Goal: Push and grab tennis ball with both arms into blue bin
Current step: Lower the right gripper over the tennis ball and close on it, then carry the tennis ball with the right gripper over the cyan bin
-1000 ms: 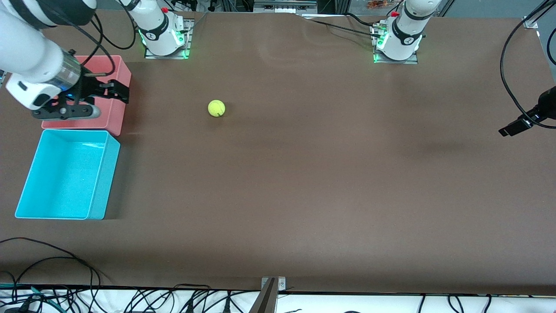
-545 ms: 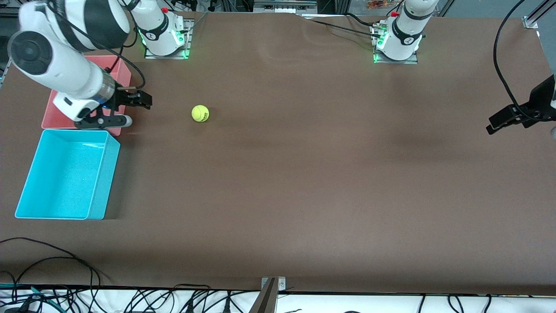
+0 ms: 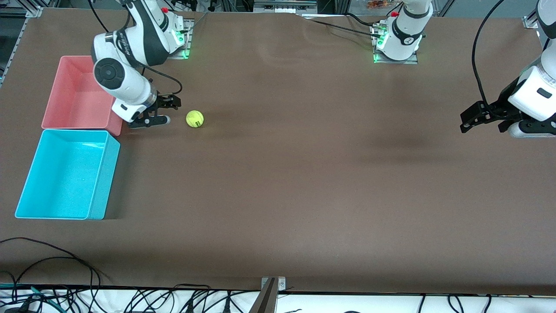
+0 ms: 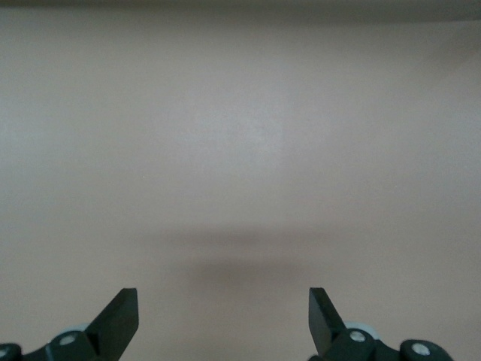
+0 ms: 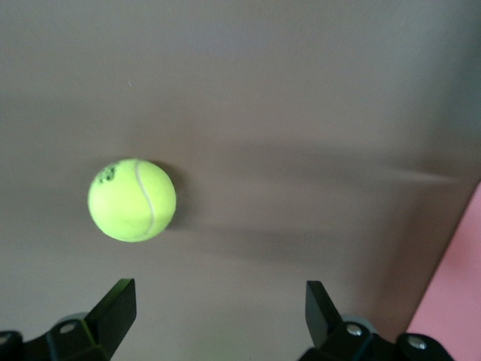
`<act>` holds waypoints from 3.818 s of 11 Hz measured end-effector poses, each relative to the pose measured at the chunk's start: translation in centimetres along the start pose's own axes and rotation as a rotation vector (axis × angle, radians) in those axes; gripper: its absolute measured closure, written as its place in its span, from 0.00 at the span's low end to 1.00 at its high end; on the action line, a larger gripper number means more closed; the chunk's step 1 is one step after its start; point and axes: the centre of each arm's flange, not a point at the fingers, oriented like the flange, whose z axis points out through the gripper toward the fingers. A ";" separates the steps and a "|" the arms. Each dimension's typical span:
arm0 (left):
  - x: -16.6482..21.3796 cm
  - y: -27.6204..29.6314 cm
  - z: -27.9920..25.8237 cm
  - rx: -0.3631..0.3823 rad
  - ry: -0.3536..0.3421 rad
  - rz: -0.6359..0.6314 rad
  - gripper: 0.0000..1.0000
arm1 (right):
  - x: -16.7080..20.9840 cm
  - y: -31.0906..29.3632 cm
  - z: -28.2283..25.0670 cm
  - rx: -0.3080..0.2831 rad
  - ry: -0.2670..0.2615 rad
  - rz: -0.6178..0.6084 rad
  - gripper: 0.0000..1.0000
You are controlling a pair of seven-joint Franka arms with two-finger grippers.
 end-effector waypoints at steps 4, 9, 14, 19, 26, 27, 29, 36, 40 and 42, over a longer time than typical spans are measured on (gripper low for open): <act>-0.6 4.6 -1.2 0.001 0.023 0.076 0.00 | -1.6 -2.7 3.8 0.023 -0.018 -0.018 0.00; -0.1 2.3 -0.9 -0.004 0.024 0.039 0.00 | 0.4 -6.4 6.8 0.080 0.111 -0.067 0.00; 0.1 2.4 -0.3 -0.006 0.016 0.045 0.00 | 1.3 -7.6 8.6 0.117 0.176 -0.079 0.00; 0.1 2.4 -0.3 -0.006 0.016 0.057 0.00 | 2.2 -8.2 9.6 0.126 0.250 -0.118 0.00; 0.1 3.0 -0.4 -0.008 0.019 0.076 0.00 | 2.9 -8.3 10.2 0.115 0.286 -0.169 0.04; 0.2 3.1 -0.3 -0.009 0.017 0.077 0.00 | 3.1 -7.9 10.3 0.108 0.287 -0.173 0.15; 0.2 3.5 -0.1 -0.045 0.011 0.072 0.00 | 3.3 -7.3 10.9 0.099 0.280 -0.177 0.27; 0.2 3.5 0.0 -0.048 0.009 0.072 0.00 | 8.1 -4.6 4.5 0.035 0.214 -0.228 0.34; 0.2 3.6 0.0 -0.048 0.009 0.073 0.00 | 10.8 3.7 -3.9 -0.032 0.139 -0.300 0.34; 0.2 3.7 0.0 -0.048 0.009 0.075 0.00 | 11.4 9.5 -7.0 -0.054 0.149 -0.329 0.34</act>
